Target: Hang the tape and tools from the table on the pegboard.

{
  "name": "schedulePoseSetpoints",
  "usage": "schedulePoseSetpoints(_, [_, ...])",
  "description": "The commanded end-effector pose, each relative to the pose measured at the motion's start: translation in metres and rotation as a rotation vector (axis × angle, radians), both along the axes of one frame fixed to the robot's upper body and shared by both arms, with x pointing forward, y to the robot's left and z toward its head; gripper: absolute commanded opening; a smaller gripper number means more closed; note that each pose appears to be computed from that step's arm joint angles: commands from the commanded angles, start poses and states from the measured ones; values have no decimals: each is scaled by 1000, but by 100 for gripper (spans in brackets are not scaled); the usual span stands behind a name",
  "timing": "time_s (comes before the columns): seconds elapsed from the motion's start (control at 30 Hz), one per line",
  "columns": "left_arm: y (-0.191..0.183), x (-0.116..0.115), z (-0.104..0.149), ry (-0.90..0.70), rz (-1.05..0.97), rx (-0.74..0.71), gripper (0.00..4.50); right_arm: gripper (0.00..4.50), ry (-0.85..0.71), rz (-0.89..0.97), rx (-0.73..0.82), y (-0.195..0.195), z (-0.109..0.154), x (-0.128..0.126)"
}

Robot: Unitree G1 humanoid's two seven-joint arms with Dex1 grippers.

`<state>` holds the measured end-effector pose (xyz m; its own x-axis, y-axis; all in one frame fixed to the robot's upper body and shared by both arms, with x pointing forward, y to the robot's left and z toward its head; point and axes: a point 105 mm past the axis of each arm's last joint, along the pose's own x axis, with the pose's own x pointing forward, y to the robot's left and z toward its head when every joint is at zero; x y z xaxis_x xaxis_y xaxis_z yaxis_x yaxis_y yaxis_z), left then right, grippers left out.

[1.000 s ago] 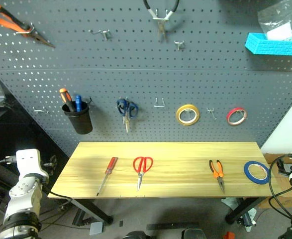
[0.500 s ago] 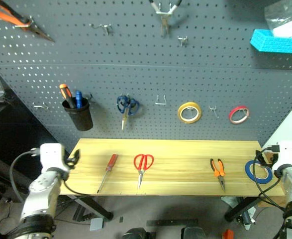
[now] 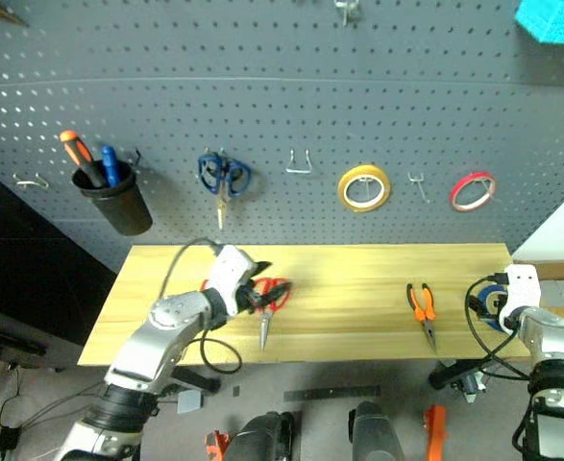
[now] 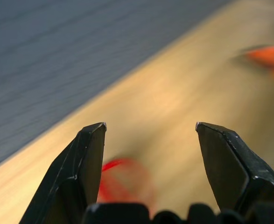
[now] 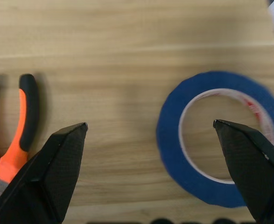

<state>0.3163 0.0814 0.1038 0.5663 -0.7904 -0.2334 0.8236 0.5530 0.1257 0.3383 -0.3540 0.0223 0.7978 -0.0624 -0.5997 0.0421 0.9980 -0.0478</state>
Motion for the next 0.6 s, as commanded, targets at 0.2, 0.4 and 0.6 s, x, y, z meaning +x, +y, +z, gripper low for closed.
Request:
schedulePoseSetpoints(0.2, [-18,-14,19,-30,-186,29,329,450,90,-11,-100,-16,-6,5])
schedulePoseSetpoints(0.4, [-18,-16,23,-53,-222,50,331,413,183,36,-128,-14,-15,0])
schedulePoseSetpoints(0.6, [-20,-24,26,-49,-268,39,331,223,259,95,-132,-7,-25,-5])
